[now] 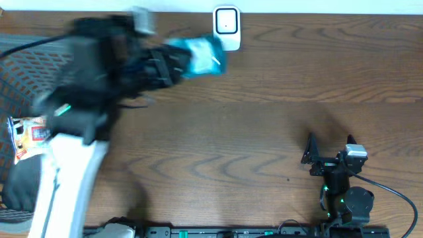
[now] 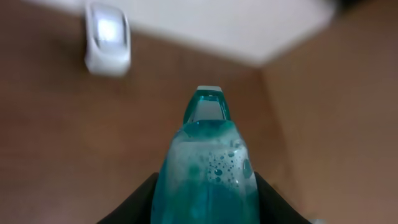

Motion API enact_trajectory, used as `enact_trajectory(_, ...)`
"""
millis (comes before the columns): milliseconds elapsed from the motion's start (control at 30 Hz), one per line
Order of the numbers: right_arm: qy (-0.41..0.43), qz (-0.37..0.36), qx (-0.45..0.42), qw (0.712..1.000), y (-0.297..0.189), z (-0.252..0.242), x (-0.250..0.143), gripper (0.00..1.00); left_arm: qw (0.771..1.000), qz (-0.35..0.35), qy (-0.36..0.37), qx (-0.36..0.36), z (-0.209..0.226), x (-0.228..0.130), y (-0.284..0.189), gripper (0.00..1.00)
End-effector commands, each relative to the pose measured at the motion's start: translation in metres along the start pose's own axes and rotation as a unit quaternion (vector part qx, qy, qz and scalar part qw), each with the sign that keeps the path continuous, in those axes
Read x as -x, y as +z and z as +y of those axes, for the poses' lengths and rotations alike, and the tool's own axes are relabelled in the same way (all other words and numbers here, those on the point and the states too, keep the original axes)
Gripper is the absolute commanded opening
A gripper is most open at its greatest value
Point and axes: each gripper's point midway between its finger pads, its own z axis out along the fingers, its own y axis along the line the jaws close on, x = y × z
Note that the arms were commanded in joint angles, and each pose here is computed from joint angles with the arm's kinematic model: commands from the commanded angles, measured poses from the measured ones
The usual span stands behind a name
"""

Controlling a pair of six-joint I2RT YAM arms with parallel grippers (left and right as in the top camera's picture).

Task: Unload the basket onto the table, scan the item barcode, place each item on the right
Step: 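Lift the bottle out and place it on the table centre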

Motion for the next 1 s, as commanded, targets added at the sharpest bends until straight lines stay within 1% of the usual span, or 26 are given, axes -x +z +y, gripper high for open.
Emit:
enact_trajectory(0,-0.004,0.0,0.0,1.0,0.0,0.0,-0.001,0.99,0.993,0.097,0.06,0.0,0.01,-0.046,0.06,0.27)
enact_trajectory(67,-0.004,0.0,-0.001,1.0,0.0,0.0,-0.001,0.99,0.987,0.148,0.062,0.006,0.02,-0.07,0.091,0.27)
enact_trajectory(200,-0.004,0.0,0.0,1.0,0.0,0.0,-0.001,0.99,0.974,0.214,0.067,0.012,0.036,-0.106,0.142,0.27)
enact_trajectory(300,-0.004,0.0,-0.001,1.0,0.0,0.0,-0.001,0.99,0.969,0.238,0.066,0.009,0.044,-0.123,0.171,0.27)
enact_trajectory(433,-0.004,0.0,-0.001,1.0,0.0,0.0,-0.001,0.99,0.965,0.254,0.07,0.006,0.051,-0.139,0.2,0.28)
enact_trajectory(600,-0.004,0.0,0.0,1.0,0.0,0.0,-0.001,0.99,0.959,0.277,0.066,0.007,0.058,-0.163,0.228,0.28)
enact_trajectory(767,-0.004,0.0,-0.001,1.0,0.0,0.0,-0.001,0.99,0.953,0.295,0.071,0.005,0.057,-0.182,0.24,0.28)
enact_trajectory(833,-0.004,0.0,0.0,1.0,0.0,0.0,-0.001,0.99,0.952,0.298,0.074,0.003,0.055,-0.185,0.242,0.32)
enact_trajectory(967,-0.004,0.0,-0.001,1.0,0.0,0.0,-0.001,0.99,0.95,0.302,0.077,0.006,0.056,-0.191,0.246,0.36)
